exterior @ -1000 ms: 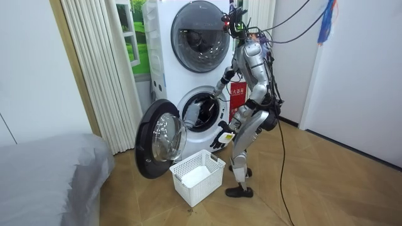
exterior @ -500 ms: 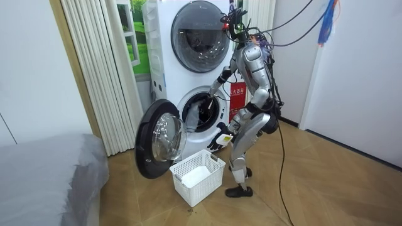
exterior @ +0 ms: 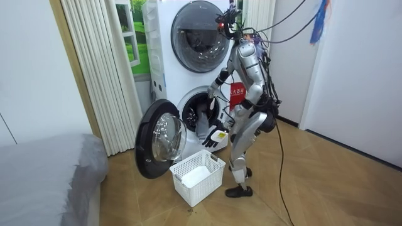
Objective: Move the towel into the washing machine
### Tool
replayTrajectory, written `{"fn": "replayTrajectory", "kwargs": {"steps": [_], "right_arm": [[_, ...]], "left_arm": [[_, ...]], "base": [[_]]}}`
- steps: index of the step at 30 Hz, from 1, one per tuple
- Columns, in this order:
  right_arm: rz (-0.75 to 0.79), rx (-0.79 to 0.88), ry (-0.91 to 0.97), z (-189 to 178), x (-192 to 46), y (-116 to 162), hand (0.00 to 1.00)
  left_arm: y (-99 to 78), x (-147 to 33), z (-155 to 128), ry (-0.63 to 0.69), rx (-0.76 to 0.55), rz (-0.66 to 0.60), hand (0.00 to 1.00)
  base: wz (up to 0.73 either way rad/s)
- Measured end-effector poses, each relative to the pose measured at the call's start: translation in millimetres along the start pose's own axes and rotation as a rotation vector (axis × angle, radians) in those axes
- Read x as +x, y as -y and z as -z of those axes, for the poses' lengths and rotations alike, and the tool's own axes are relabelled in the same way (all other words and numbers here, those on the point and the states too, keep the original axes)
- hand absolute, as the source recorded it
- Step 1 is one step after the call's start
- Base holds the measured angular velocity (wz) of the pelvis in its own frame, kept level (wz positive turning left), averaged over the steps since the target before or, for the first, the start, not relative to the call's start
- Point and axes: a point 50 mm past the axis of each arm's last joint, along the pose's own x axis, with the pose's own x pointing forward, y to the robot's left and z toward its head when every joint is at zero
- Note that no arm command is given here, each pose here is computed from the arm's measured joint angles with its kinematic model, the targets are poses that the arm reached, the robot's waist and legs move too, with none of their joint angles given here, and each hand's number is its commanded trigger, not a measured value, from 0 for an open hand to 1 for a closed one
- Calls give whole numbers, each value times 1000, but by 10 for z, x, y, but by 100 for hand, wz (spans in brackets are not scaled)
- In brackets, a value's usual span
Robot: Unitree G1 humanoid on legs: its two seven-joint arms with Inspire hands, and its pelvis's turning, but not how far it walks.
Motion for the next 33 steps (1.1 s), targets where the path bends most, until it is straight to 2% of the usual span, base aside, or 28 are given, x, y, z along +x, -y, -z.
{"fn": "replayTrajectory", "kwargs": {"steps": [10,16,22,25,28,30,31,33], "right_arm": [[117,35,26,28,48,184,0],[155,47,26,18,78,285,0],[186,32,48,-47,157,563,0],[172,-9,72,-91,221,835,0],[172,-82,101,-159,272,1218,0],[194,-170,116,-244,289,1621,0],[200,-186,115,-253,288,1711,0],[235,-271,106,-273,266,2076,0]], "left_arm": [[-33,85,-43,31,16,-34,0],[-145,112,-27,9,26,-84,0],[-274,94,35,-24,60,-135,0],[-432,38,103,-53,106,-198,0],[-608,-97,215,-91,141,-253,0],[-741,-247,397,-152,171,-301,0],[-769,-284,437,-167,174,-311,0],[-928,-468,614,-234,182,-373,0]], "base": [[-1],[-5],[-4],[3],[-9],[-9],[-7],[-10]]}}
